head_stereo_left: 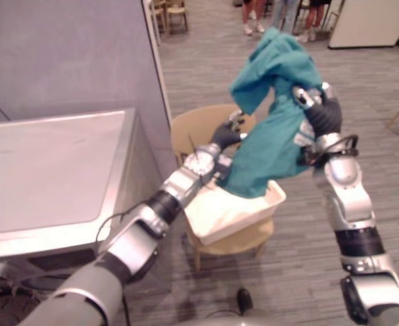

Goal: Pick up the laundry basket with both hands and put the clothes into the washing machine.

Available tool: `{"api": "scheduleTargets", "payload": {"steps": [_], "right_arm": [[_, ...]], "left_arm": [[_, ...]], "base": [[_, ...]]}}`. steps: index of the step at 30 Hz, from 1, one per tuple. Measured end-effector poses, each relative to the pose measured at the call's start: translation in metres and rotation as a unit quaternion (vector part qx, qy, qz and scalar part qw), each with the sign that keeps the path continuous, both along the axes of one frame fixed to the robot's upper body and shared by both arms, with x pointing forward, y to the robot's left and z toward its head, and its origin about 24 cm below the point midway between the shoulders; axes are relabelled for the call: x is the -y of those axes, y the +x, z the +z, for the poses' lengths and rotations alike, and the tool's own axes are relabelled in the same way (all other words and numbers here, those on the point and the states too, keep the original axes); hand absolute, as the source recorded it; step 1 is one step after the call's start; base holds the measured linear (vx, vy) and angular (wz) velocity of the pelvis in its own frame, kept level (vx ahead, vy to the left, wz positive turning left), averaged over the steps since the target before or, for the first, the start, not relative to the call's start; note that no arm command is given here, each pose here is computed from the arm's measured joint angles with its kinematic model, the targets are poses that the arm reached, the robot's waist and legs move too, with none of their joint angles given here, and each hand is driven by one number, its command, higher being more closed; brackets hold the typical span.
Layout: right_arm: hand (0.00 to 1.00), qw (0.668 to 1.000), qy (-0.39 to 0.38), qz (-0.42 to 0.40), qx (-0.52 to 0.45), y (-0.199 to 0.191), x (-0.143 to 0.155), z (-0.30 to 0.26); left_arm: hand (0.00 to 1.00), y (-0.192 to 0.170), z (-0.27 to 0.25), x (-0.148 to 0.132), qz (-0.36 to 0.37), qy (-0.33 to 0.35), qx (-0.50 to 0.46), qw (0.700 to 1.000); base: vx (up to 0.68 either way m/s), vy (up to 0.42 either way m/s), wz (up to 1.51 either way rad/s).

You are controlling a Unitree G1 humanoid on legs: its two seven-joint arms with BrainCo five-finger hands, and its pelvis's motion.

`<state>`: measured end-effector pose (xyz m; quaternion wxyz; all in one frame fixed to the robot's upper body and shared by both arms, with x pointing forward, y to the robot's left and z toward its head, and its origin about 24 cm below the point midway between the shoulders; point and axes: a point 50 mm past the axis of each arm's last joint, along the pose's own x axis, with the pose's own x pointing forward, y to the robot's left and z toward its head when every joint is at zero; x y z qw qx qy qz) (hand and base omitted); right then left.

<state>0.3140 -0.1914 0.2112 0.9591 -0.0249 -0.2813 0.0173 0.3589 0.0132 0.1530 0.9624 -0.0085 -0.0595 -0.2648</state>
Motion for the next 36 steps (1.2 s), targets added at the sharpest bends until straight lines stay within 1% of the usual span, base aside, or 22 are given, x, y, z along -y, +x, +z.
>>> {"api": "scheduleTargets", "payload": {"steps": [4, 10, 18, 20, 22, 25, 31, 36], "right_arm": [[1.0, 1.0, -0.001, 0.005, 0.019, -0.007, -0.001, 0.007], [1.0, 1.0, 0.0, -0.003, 0.019, -0.011, 0.007, 0.005], [1.0, 1.0, 0.001, -0.016, 0.009, -0.013, 0.014, -0.002], [1.0, 1.0, 0.005, -0.024, 0.013, -0.014, 0.019, 0.0], [1.0, 1.0, 0.002, -0.027, 0.013, -0.014, 0.02, 0.0], [1.0, 0.999, 0.003, -0.032, 0.004, -0.015, 0.022, -0.005], [1.0, 0.999, 0.007, -0.045, -0.008, -0.017, 0.029, -0.009], [1.0, 0.999, 0.002, -0.047, -0.007, -0.017, 0.03, -0.008]], "left_arm": [[0.0, -0.005, 0.012, 0.001, -0.027, -0.025, 0.012, 0.999], [0.0, -0.009, 0.022, -0.006, -0.038, -0.034, 0.028, 0.998], [0.0, -0.011, 0.019, -0.019, -0.024, -0.046, 0.026, 0.998], [0.0, -0.01, 0.018, -0.024, -0.017, -0.045, 0.028, 0.998], [0.0, -0.008, 0.015, -0.032, -0.005, -0.03, 0.031, 0.999], [0.0, -0.01, 0.012, -0.039, 0.006, -0.037, 0.03, 0.999], [0.0, -0.012, 0.006, -0.041, 0.001, -0.037, 0.023, 0.999], [0.0, -0.014, 0.004, -0.034, -0.011, -0.036, 0.02, 0.999]], "base": [[0.0, -0.008, 0.06], [-0.02, -0.021, 0.06], [-0.01, -0.013, 0.04], [0.0, -0.025, 0.08], [0.0, 0.0, 0.0], [0.0, 0.0, 0.0], [0.0, 0.0, 0.0], [0.0, 0.0, 0.0]]}}
